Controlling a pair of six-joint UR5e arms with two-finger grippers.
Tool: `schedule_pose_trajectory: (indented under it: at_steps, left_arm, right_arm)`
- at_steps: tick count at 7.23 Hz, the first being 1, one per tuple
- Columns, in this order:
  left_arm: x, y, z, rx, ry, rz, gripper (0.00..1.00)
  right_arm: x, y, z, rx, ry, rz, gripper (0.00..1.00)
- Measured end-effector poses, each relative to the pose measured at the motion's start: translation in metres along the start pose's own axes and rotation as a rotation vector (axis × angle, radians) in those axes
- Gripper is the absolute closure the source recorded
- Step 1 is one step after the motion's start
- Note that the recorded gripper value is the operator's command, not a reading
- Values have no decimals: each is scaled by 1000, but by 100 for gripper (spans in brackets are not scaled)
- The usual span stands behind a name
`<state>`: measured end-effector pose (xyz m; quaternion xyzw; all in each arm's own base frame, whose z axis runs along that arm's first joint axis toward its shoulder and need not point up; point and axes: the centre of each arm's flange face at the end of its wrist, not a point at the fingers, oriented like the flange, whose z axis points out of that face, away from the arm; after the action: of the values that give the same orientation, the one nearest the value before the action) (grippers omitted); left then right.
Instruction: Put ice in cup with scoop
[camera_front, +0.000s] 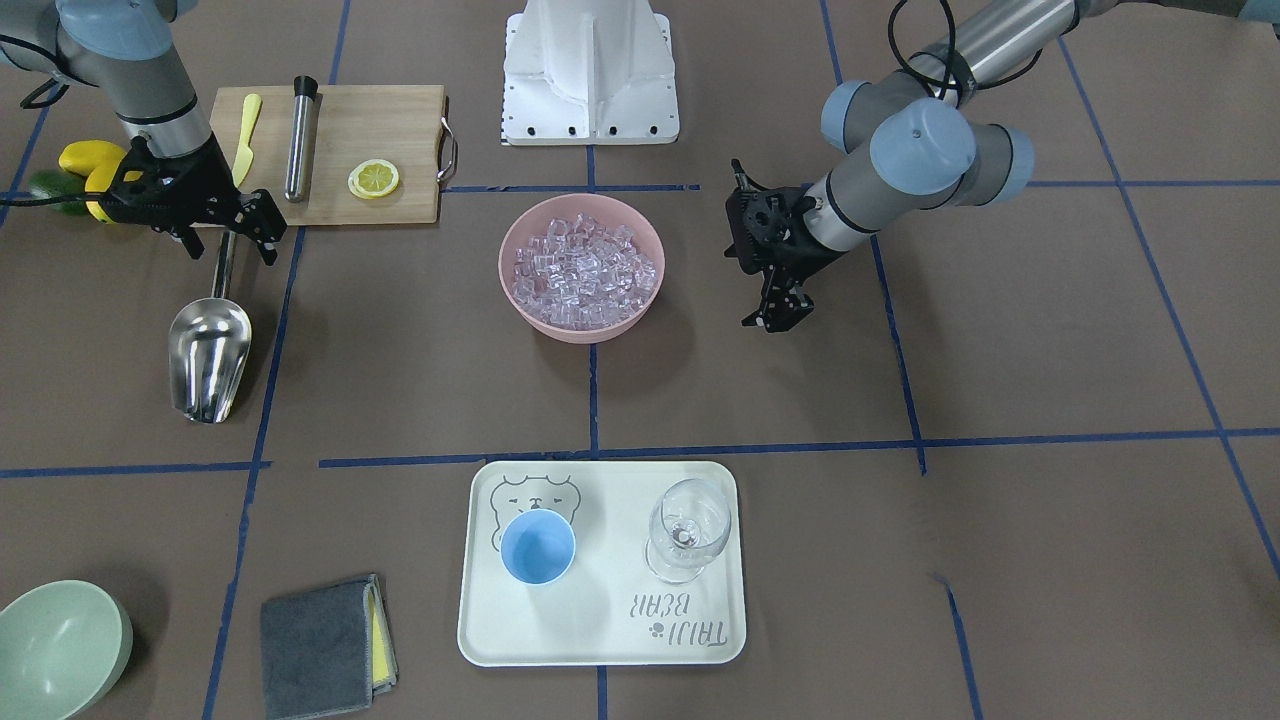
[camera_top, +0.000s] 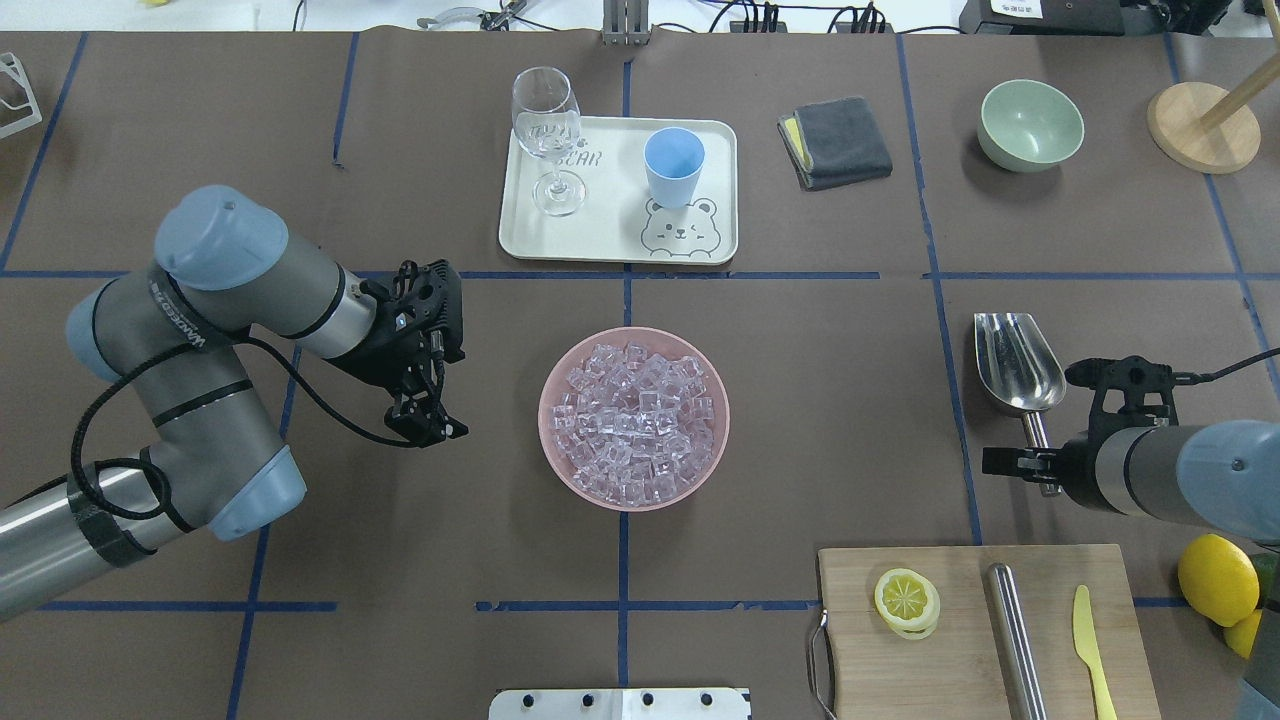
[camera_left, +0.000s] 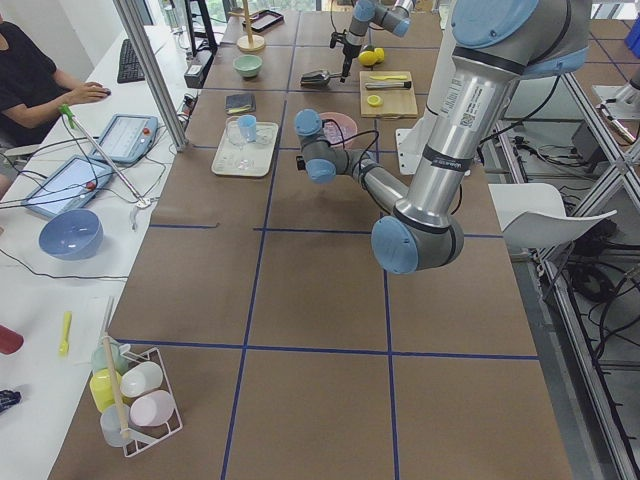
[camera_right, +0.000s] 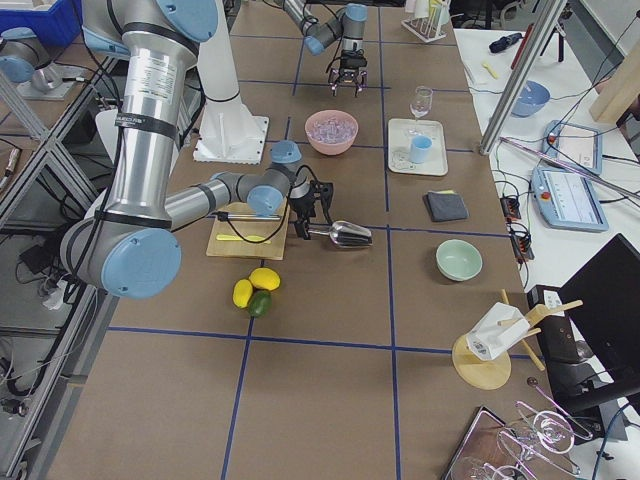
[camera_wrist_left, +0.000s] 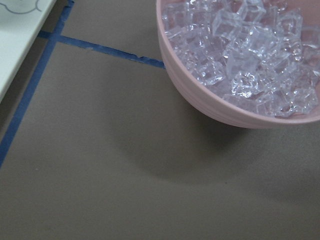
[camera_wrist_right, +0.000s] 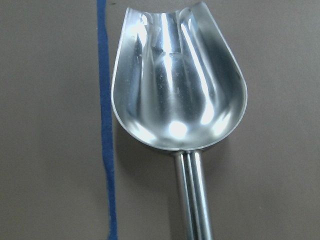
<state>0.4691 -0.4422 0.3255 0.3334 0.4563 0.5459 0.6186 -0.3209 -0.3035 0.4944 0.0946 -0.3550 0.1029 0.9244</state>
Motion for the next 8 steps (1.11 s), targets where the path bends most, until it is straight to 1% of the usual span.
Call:
schedule_pose_trajectory:
  at_steps: [1,2,4,5,6,8]
  left_arm:
    - [4,3,11,7,13,13,0]
    - [10,4,20,7,27,21,0]
    - [22,-7,36,10,55,39,0]
    - [25,-12,41,15,61,47,0]
    - [25,-16,43,22,63,53,0]
    - [24,-20,45,27,63,58,0]
  right_arm:
    - [2,4,4,6,7,3,17]
    - [2,7,7,15,12,10,27]
    - [2,8,8,30,16,14,69]
    - [2,7,8,37,17,15,83]
    - [2,7,9,44,18,15,100]
    - [1,5,7,61,19,13,100]
